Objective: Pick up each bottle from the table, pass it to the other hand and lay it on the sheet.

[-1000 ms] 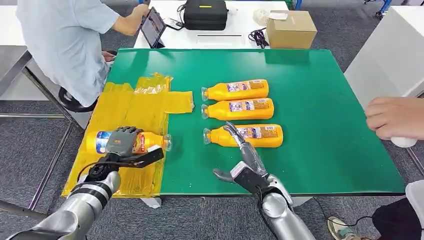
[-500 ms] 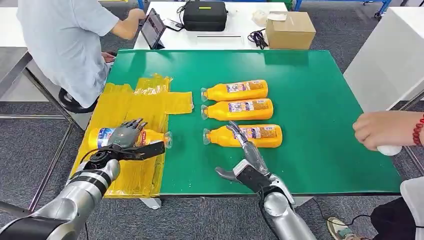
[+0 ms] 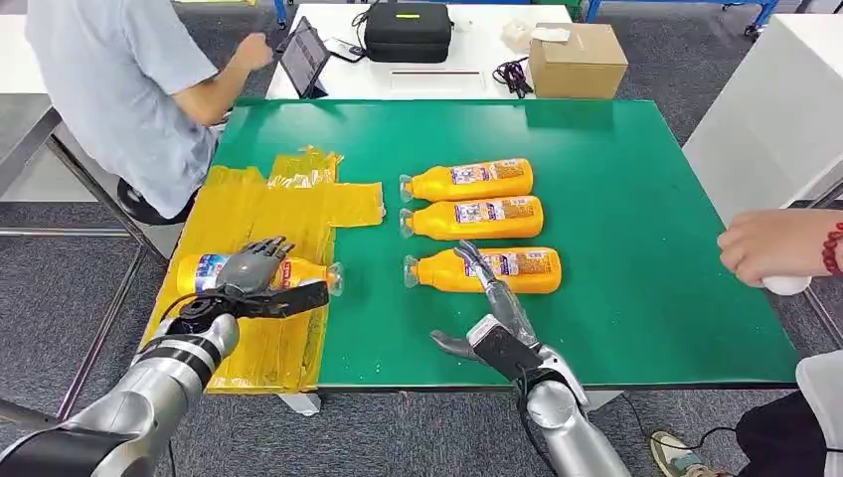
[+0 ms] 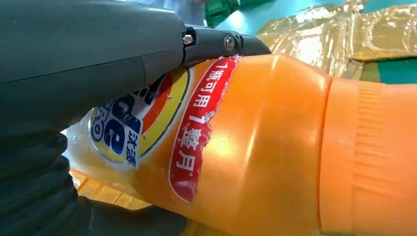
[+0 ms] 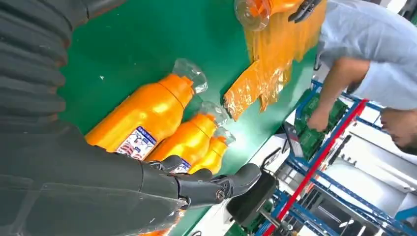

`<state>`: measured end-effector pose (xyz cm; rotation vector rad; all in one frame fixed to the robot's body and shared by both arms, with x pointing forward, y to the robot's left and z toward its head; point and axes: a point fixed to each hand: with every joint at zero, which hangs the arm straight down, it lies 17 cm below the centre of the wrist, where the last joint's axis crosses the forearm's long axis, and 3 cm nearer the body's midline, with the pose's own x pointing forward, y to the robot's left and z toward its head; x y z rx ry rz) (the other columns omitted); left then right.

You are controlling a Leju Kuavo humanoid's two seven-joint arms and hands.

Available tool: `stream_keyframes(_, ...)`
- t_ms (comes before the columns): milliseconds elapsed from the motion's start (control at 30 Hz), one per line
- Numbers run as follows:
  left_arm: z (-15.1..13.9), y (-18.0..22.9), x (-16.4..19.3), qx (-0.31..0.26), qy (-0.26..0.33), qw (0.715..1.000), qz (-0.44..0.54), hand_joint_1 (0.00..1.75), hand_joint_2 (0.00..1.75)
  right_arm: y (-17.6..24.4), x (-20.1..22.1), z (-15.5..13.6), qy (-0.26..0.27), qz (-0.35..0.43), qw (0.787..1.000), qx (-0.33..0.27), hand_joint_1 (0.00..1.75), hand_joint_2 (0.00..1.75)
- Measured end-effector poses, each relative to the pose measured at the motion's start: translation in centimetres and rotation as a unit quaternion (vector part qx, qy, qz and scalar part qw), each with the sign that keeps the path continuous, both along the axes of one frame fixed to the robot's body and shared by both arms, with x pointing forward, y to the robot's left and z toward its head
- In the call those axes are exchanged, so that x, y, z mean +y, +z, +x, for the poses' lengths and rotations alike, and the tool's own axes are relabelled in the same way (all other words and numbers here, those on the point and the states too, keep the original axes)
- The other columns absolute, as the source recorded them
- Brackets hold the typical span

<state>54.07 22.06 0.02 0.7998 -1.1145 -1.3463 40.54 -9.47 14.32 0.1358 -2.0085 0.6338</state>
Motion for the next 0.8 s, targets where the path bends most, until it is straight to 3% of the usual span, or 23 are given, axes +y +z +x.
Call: stream_keyframes(800, -1.2, -1.7, -1.8, 0.099, -0.031, 0.994, -0.028, 0.00, 1.75, -1.8, -0.7, 1.4, -0.005, -0.008, 1.000, 0.022, 0.00, 1.75)
